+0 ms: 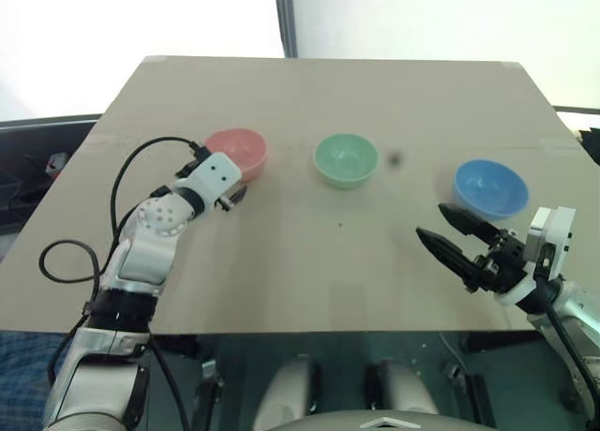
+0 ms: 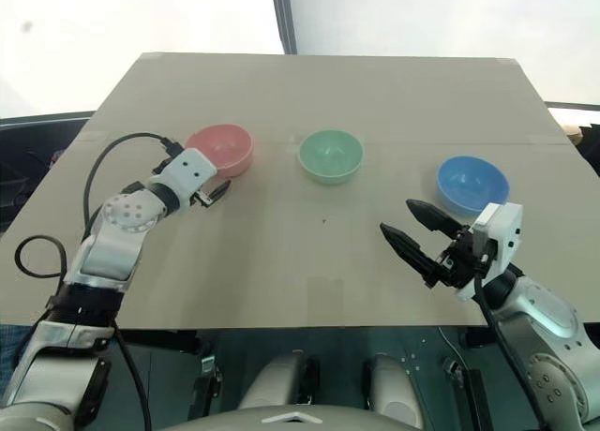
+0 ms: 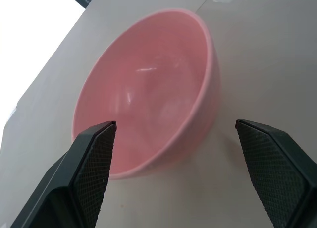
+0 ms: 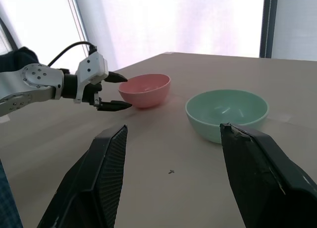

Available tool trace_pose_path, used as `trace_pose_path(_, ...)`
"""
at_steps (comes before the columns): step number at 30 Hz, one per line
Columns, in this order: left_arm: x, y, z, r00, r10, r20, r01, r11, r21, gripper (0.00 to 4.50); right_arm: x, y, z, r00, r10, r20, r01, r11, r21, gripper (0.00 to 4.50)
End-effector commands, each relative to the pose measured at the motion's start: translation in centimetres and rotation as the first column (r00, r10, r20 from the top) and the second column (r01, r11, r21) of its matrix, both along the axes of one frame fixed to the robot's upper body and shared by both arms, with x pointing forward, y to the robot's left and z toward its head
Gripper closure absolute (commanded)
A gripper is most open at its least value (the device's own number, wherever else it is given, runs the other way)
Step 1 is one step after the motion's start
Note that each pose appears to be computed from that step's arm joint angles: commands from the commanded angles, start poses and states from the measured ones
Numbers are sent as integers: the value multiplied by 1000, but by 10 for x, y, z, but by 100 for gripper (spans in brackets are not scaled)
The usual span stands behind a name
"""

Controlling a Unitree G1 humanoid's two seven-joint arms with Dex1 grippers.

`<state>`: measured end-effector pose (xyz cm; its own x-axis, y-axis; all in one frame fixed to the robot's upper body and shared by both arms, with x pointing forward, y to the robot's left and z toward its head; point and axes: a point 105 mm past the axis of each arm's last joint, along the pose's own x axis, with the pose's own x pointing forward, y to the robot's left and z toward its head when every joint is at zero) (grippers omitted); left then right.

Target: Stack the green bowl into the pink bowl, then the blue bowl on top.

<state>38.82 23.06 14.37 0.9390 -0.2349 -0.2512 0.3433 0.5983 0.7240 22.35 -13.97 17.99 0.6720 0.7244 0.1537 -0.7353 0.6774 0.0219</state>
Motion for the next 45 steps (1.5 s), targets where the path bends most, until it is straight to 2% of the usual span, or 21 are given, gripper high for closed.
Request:
trace_pose_path(1,12,-4,7,1000,-23,19,23,1000,16,41,-3,-2,8,999,-11,45,12,1000,-11,136)
trace_pose_path(6,24,-15,-9,992,-101,-81,107,991,75,41,-3,-3,8,999,-25,46,25,1000,-10,136)
trace_pose_path(11,30,-21,-14,969,-173,-179,200,970,142,41,-5,-3,8,998,-30,47,30,1000,-9,136)
trace_pose_path(12,30,-22,-14,964,-185,-191,215,965,149,91,-6,-3,8,998,-30,47,31,999,-8,136)
trace_pose_path(13,30,-22,-14,961,-192,-197,223,963,150,104,-6,-2,8,998,-31,47,31,999,-8,136)
trace_pose_path(14,30,-23,-14,958,-200,-203,233,960,154,141,-7,-2,8,998,-32,47,32,999,-7,136)
trace_pose_path(21,28,-27,-18,946,-231,-229,268,952,147,430,-8,-4,7,998,-41,43,42,999,-11,136)
trace_pose_path(22,27,-29,-17,944,-241,-226,277,950,146,442,-8,-4,7,998,-42,43,42,999,-12,136)
trace_pose_path(25,21,-50,-9,914,-366,-177,392,909,140,442,-8,-5,6,998,-43,42,43,999,-13,136)
trace_pose_path(28,-2,-88,2,806,-577,-132,592,795,134,442,-7,-5,6,998,-45,40,45,999,-16,136)
trace_pose_path(31,-32,-121,13,656,-748,-105,755,646,116,442,-7,-5,5,998,-46,39,46,999,-17,136)
trace_pose_path(33,-62,-150,30,503,-863,-54,862,496,107,442,-7,-6,5,998,-48,38,49,999,-20,136)
trace_pose_path(35,-85,-166,41,386,-922,-27,917,381,115,442,-6,-6,5,998,-53,39,54,998,-23,136)
trace_pose_path(38,-113,-171,33,247,-965,-92,963,234,130,442,-6,-7,5,997,-62,39,63,998,-24,136)
trace_pose_path(41,-127,-168,22,177,-970,-167,981,161,104,442,-6,-7,5,997,-67,40,68,997,-25,136)
trace_pose_path(45,-128,-158,7,172,-946,-274,982,143,122,442,-6,-8,4,995,-88,41,89,996,-28,136)
